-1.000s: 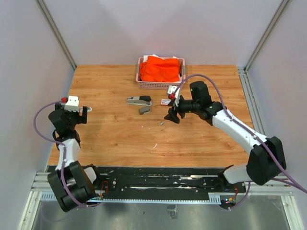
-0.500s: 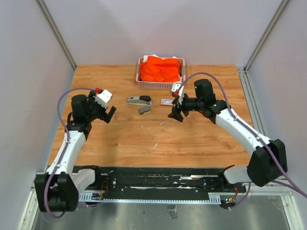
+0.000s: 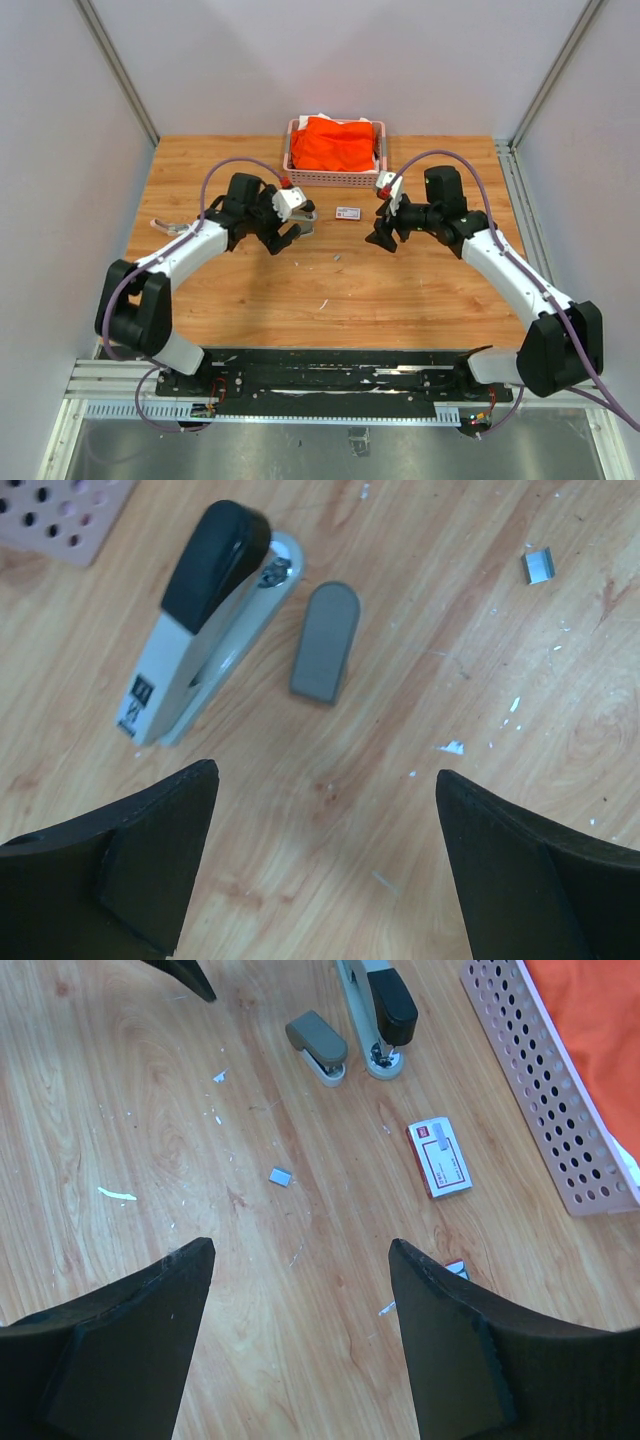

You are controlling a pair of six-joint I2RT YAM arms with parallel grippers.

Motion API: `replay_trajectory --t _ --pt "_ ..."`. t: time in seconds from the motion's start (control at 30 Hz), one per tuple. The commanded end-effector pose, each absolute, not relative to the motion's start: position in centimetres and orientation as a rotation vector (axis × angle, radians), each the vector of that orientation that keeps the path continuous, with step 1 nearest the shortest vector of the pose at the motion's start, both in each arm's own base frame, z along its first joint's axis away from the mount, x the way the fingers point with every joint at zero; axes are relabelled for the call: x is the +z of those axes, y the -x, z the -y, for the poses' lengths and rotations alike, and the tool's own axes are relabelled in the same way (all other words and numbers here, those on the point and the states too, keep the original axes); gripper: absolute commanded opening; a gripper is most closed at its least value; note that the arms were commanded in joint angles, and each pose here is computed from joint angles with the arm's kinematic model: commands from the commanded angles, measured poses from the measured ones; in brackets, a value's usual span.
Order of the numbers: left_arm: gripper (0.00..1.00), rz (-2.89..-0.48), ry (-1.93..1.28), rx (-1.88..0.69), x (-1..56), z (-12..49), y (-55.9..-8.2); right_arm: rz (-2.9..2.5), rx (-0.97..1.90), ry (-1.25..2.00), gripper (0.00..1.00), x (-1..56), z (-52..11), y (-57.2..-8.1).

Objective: Unload the staples from the stapler
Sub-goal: Place the stapler at the center of the board, then pick up the stapler from the center of the board.

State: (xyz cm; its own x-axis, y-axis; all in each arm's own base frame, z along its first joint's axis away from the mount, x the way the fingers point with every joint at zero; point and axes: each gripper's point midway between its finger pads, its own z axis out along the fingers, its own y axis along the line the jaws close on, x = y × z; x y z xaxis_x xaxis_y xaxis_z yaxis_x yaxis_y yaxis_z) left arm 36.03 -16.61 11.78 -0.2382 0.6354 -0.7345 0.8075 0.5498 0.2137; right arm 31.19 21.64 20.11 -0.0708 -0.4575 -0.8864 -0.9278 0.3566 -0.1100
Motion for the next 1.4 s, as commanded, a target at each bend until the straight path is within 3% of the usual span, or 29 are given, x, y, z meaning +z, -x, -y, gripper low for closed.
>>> replay_trajectory --t 0.0,0.87,1.13,1.3,1.37 --pt "0.94 -2.0 -1.247 -0.267 10.5 18.4 -36.6 -1.663 0.648 1.232 0.72 20.5 -21.2 -31.0" --pt "0.82 -2.078 -1.301 -0.187 4.9 20.2 -40.8 -1.603 0.703 1.276 0.71 20.6 -21.6 -29.8" --pt "0.68 -2.087 -1.317 -0.177 3.8 20.1 -41.0 -1.586 0.715 1.29 0.71 20.6 -21.7 -29.4" --pt "0.41 -2.086 -1.319 -0.198 3.8 20.3 -40.7 -1.562 0.721 1.306 0.71 20.7 -21.8 -29.2" --pt "0.37 -2.083 -1.324 -0.21 3.9 20.4 -40.5 -1.544 0.722 1.32 0.71 20.7 -21.9 -28.9"
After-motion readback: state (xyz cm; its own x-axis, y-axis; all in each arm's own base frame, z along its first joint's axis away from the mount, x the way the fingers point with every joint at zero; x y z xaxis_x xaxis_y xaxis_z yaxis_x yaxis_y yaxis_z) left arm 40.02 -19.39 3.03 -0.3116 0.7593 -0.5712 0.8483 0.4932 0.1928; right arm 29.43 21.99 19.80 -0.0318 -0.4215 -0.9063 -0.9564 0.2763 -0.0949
